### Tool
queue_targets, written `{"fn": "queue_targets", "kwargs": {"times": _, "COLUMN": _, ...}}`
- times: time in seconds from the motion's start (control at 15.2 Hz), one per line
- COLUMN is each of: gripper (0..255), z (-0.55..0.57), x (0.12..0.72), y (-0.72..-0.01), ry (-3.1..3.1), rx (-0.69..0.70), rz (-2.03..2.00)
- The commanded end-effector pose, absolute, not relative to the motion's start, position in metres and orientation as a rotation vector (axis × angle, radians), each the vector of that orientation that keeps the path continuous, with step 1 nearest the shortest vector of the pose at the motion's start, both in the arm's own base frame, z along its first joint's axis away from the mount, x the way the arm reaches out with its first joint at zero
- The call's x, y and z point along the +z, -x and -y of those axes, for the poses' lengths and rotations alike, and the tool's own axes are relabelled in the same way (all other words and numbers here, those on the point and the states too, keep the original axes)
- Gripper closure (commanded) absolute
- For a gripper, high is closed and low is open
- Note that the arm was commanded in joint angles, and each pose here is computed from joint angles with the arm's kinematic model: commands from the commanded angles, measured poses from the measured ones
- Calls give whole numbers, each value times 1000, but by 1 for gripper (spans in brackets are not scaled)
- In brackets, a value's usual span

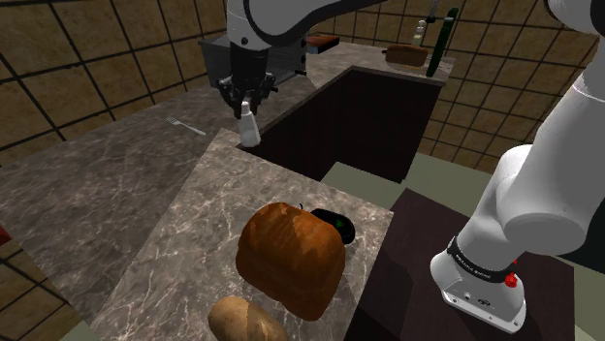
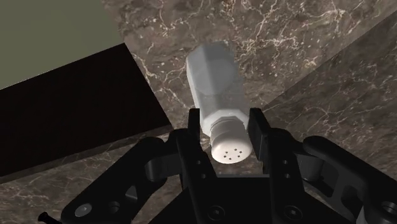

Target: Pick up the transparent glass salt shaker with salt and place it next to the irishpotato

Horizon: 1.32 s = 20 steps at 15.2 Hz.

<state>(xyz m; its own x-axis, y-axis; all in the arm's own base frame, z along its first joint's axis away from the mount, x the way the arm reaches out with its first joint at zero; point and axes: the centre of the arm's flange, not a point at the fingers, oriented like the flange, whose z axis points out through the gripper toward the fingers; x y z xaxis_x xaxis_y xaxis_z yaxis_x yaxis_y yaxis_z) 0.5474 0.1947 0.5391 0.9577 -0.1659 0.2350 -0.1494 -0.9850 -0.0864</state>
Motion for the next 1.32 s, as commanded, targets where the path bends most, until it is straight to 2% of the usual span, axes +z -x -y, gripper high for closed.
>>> {"fn": "queue_targets", "kwargs": {"times": 0.0, "gripper": 255, "z": -208, "x": 538, "y": -525, "ry": 3041, "rx": -374, "rz": -246}}
{"fn": "queue_targets", "kwargs": {"times": 1.25, "gripper": 255, "z": -335, "x": 539, "y": -309, "ry": 3041, "rx": -374, "rz": -246}}
